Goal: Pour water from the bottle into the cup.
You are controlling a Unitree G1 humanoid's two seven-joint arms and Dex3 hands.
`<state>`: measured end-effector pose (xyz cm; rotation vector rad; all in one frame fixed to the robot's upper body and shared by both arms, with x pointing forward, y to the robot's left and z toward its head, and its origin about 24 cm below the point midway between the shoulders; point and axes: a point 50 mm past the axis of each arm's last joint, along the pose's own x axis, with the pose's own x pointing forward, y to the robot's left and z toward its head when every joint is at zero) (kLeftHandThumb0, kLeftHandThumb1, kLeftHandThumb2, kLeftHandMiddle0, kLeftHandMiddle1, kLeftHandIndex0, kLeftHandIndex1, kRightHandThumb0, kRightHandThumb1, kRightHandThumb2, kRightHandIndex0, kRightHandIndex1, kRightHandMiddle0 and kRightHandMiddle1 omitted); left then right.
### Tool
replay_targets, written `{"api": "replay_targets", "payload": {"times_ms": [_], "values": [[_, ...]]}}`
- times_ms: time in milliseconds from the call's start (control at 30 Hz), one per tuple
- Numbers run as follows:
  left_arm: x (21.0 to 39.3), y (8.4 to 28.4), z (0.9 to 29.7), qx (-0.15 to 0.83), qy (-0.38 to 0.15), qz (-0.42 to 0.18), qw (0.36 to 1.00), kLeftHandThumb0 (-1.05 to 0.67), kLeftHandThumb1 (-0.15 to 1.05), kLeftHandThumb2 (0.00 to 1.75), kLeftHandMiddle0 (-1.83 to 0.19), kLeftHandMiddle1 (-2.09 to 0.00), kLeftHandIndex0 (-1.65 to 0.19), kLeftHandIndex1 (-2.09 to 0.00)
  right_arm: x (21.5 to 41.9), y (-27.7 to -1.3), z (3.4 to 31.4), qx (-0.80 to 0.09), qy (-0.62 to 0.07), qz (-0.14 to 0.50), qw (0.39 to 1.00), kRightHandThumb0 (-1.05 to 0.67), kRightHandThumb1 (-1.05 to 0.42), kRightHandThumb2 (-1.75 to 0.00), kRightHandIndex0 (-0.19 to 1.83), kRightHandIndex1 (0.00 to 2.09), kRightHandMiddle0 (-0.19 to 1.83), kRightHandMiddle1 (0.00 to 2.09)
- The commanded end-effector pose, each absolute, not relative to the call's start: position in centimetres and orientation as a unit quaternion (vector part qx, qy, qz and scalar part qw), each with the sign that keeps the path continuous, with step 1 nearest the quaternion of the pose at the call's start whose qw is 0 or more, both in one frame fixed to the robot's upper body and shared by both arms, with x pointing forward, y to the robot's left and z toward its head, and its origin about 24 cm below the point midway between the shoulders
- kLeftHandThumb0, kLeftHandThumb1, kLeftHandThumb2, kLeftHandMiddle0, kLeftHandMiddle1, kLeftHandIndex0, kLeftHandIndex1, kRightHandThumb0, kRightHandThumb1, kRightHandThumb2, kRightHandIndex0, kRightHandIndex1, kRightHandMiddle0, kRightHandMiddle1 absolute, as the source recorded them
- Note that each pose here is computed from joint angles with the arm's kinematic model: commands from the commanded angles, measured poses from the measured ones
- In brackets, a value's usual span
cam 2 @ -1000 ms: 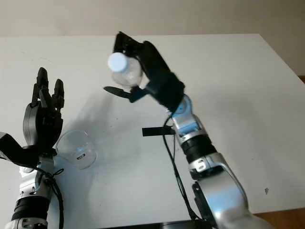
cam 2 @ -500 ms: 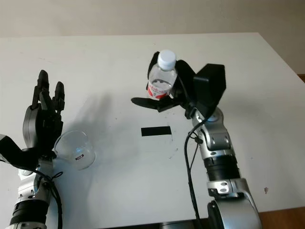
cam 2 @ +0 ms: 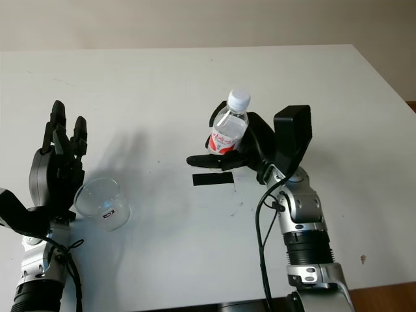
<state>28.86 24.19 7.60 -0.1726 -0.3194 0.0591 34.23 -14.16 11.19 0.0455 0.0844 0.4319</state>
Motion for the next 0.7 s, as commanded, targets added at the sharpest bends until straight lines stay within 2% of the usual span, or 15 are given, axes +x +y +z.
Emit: {"api": "replay_targets", "payload": {"times_ms": [0, 267, 533, 667], "values": [[28.5, 24.2, 7.4, -0.085, -0.154, 0.028, 0.984, -0.87, 1.05, 0.56, 0.02, 0.00, 0.08, 0.00, 34.3, -13.9, 10.7, 0.019, 0.055, 0.215, 0.975, -0.20, -1.05, -0.32, 1.56, 2.09, 0.07, 2.09], [28.3, 24.2, 7.4, -0.084, -0.158, 0.026, 0.984, -0.87, 1.05, 0.56, 0.01, 0.00, 0.07, 0.00, 34.4, -13.8, 9.6, -0.001, 0.069, 0.207, 0.976, -0.18, -1.05, -0.33, 1.60, 2.09, 0.06, 2.09], [28.1, 24.2, 7.4, -0.089, -0.156, 0.028, 0.983, -0.88, 1.05, 0.54, 0.01, 0.00, 0.08, 0.00, 34.3, -13.6, 9.1, -0.019, 0.066, 0.206, 0.976, -0.16, -1.05, -0.33, 1.72, 2.09, -0.16, 2.09], [28.0, 24.2, 7.4, -0.085, -0.156, 0.026, 0.984, -0.86, 1.05, 0.56, 0.01, 0.00, 0.08, 0.00, 34.2, -13.7, 8.9, -0.019, 0.067, 0.205, 0.976, -0.16, -1.05, -0.33, 1.74, 2.09, -0.19, 2.09]]}}
